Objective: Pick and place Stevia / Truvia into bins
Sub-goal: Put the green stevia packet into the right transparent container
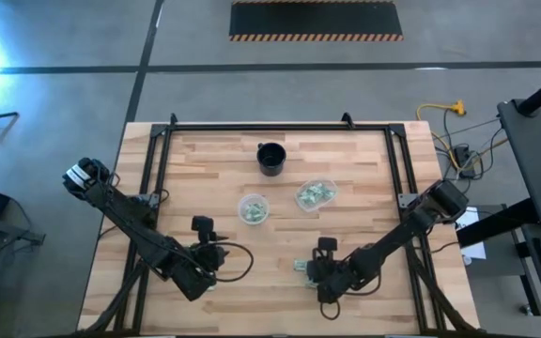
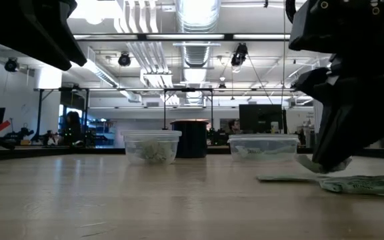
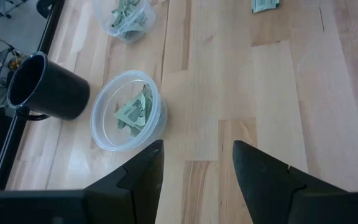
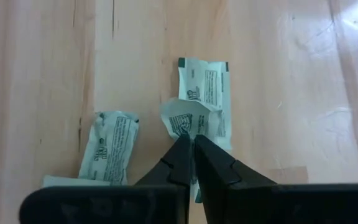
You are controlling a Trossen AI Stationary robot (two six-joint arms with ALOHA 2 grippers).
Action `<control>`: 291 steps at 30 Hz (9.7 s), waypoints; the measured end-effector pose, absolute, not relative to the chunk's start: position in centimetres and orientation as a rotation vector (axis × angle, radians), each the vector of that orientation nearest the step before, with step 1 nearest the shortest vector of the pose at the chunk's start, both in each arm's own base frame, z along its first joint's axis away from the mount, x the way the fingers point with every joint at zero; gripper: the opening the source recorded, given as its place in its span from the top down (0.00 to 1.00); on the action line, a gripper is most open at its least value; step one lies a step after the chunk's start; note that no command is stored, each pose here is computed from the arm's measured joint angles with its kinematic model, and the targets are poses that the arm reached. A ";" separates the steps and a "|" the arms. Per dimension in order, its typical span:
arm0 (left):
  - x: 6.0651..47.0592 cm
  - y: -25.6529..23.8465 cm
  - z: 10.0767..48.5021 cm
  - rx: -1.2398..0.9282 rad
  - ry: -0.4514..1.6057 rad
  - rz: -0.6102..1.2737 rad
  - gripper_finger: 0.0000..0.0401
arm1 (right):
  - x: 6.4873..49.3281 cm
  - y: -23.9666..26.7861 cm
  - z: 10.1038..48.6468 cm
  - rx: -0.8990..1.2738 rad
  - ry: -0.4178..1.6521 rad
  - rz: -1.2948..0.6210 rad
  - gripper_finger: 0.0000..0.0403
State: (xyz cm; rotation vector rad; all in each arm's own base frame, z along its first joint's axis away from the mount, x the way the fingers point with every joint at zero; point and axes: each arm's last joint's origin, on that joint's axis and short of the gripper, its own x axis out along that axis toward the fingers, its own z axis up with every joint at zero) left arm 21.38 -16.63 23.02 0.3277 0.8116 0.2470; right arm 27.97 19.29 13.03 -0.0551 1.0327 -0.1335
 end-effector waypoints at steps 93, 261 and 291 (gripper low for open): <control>22.2 -17.4 22.1 0.304 0.803 0.230 0.56 | 23.5 22.4 13.8 0.068 1.022 -0.024 0.62; 22.5 -17.8 21.8 0.280 0.809 0.205 0.56 | 26.4 21.5 11.4 0.004 0.981 -0.034 0.52; 19.9 -19.8 21.4 0.217 0.893 0.109 0.56 | 25.8 20.9 13.0 -0.115 0.965 -0.038 0.98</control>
